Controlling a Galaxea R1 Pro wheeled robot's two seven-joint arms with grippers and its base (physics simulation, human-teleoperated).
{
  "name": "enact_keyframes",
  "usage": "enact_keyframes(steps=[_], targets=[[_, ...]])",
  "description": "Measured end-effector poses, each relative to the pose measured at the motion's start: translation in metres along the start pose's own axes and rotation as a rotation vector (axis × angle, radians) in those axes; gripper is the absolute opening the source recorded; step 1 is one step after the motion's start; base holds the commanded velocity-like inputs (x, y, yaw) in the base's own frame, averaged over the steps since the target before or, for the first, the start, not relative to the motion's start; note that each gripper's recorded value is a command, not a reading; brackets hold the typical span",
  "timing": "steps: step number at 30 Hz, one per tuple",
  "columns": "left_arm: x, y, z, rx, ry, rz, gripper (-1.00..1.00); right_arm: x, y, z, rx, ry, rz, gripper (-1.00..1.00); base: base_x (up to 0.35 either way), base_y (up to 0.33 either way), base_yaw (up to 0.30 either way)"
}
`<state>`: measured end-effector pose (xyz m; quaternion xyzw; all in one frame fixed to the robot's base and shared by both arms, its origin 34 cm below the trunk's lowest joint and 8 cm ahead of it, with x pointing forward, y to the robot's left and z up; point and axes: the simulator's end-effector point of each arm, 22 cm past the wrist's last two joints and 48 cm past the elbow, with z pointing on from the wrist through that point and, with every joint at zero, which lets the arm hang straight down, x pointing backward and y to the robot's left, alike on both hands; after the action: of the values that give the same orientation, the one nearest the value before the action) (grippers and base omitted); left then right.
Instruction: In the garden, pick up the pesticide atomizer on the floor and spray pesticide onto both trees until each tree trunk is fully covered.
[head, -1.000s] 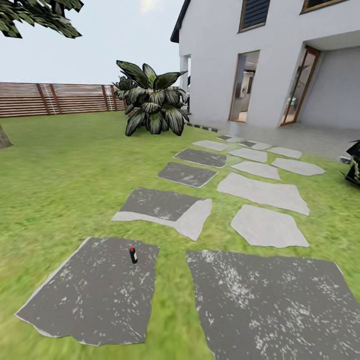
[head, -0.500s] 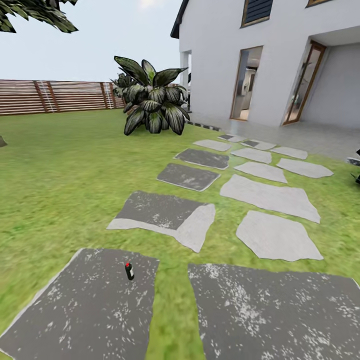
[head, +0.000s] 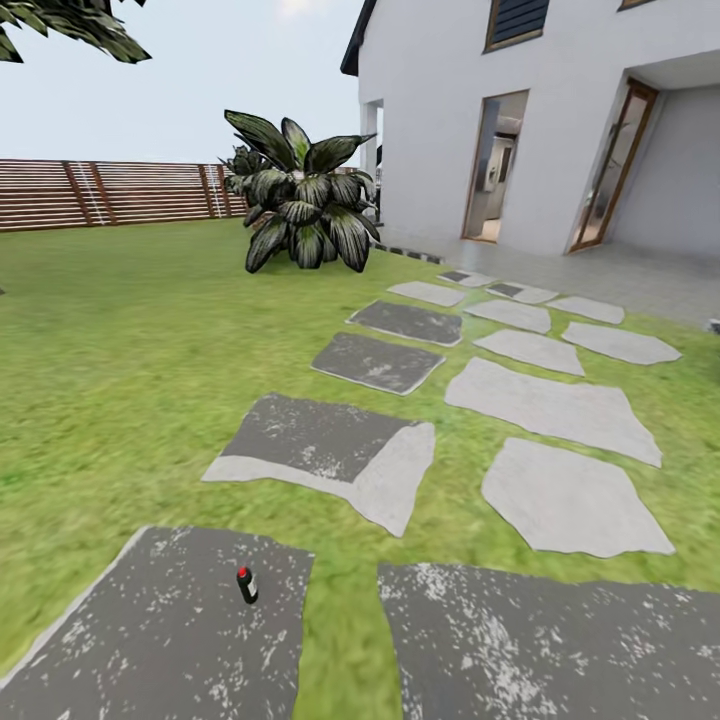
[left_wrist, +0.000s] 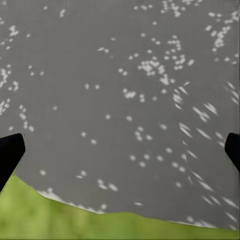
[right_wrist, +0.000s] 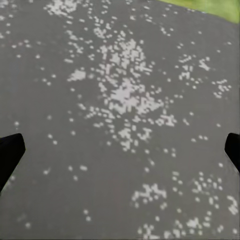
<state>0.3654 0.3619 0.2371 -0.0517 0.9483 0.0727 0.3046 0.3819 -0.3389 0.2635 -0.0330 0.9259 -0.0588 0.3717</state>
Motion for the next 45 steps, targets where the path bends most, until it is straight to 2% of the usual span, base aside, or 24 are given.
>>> enact_keyframes(steps=[16,22,25,27,29,30,32,34,37,39,45], targets=[[0.000,0.000,0.000,0.000,0.000,0.000,1.00,0.000,0.000,0.000,-0.001,0.000,0.000,1.00,0.316,-0.069,0.000],[-0.004,-0.001,0.001,0.000,-0.008,-0.003,1.00,0.000,0.000,0.000,0.000,0.000,-0.001,1.00,0.134,-0.094,0.000],[-0.033,-0.008,0.008,0.013,-0.054,-0.017,1.00,0.000,0.000,0.000,-0.001,0.000,-0.001,1.00,0.012,-0.008,0.000],[-0.079,-0.014,0.021,0.022,-0.113,-0.027,1.00,-0.006,0.001,0.001,-0.002,-0.011,0.000,1.00,0.003,-0.002,0.000],[-0.137,-0.020,0.033,0.026,-0.185,-0.037,1.00,-0.037,0.001,0.008,-0.001,-0.074,0.002,1.00,0.001,-0.001,0.000],[-0.174,-0.023,0.040,0.029,-0.223,-0.044,1.00,-0.073,0.000,0.014,0.001,-0.142,0.003,1.00,0.000,0.000,0.000],[-0.202,-0.027,0.045,0.032,-0.238,-0.052,1.00,-0.116,-0.003,0.020,0.011,-0.221,0.005,1.00,0.000,0.000,0.000],[-0.222,-0.031,0.049,0.037,-0.229,-0.059,1.00,-0.169,-0.012,0.026,0.047,-0.302,0.014,1.00,0.000,0.000,0.000],[-0.233,-0.036,0.051,0.043,-0.223,-0.059,1.00,-0.228,-0.033,0.040,0.126,-0.329,0.033,1.00,0.000,0.000,0.000],[-0.235,-0.038,0.051,0.047,-0.223,-0.056,1.00,-0.247,-0.040,0.045,0.149,-0.322,0.040,1.00,0.000,0.000,0.000],[-0.235,-0.039,0.051,0.053,-0.222,-0.049,1.00,-0.265,-0.043,0.051,0.161,-0.308,0.042,1.00,0.000,0.000,0.000]])
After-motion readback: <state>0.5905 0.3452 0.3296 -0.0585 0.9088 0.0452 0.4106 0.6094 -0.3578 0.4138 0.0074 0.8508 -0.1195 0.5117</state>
